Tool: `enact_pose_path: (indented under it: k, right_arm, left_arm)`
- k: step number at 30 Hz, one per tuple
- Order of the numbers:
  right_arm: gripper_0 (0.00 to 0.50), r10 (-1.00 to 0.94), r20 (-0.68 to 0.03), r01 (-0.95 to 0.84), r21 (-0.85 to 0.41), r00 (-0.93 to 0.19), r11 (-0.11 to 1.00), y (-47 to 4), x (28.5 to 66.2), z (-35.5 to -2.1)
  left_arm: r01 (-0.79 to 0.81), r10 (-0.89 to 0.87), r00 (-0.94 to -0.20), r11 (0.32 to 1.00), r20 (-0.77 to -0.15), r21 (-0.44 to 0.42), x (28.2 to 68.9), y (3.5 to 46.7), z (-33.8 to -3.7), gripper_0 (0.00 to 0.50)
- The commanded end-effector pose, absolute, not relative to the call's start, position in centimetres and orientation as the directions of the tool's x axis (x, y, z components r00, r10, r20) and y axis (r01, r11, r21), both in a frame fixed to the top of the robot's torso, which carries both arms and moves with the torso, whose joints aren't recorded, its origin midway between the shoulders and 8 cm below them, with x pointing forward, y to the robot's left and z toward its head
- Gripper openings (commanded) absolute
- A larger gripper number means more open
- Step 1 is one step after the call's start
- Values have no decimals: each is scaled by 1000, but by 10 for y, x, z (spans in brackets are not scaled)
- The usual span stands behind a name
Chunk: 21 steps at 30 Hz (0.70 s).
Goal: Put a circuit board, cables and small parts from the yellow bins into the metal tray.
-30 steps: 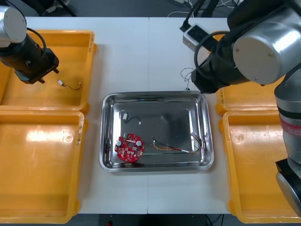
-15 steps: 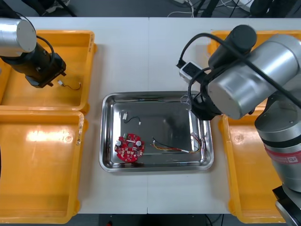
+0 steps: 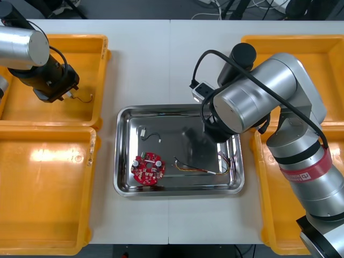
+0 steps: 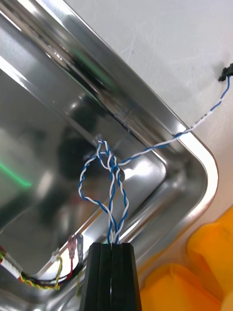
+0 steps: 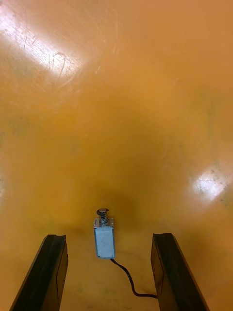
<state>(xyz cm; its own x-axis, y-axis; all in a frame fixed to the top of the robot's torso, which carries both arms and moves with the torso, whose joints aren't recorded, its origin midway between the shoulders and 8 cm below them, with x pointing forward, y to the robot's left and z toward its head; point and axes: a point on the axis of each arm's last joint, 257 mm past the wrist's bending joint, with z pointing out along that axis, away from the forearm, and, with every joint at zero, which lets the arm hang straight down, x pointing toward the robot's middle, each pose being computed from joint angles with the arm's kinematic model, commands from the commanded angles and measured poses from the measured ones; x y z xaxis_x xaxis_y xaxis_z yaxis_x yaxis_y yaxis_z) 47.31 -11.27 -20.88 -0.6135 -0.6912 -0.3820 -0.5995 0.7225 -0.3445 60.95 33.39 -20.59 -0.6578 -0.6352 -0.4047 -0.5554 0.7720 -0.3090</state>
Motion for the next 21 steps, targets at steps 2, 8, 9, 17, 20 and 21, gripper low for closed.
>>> enact_pose_path:
  k: [2,8,9,17,20,21]
  right_arm:
    - [0,-685,-451,-591,-352,-572,726,-87,493,-191]
    - [0,-669,-487,-583,-341,-561,738,-78,509,-189]
    - [0,-666,-495,-582,-339,-558,739,-76,511,-187]
    - [0,-670,-526,-602,-327,-525,728,-61,518,-192]
    - [0,-684,-516,-608,-342,-515,716,-59,517,-195]
    - [0,-683,-516,-608,-340,-517,717,-59,516,-195]
  left_arm:
    - [-556,-641,-647,767,-412,-319,615,322,-202,500]
    - [-555,-638,-651,770,-411,-315,613,324,-208,500]
    - [-555,-637,-652,771,-413,-314,613,324,-208,500]
    - [-555,-633,-654,773,-414,-306,611,326,-211,500]
    - [-554,-631,-654,775,-416,-305,610,328,-216,500]
    - [-553,-630,-655,776,-417,-304,610,328,-216,500]
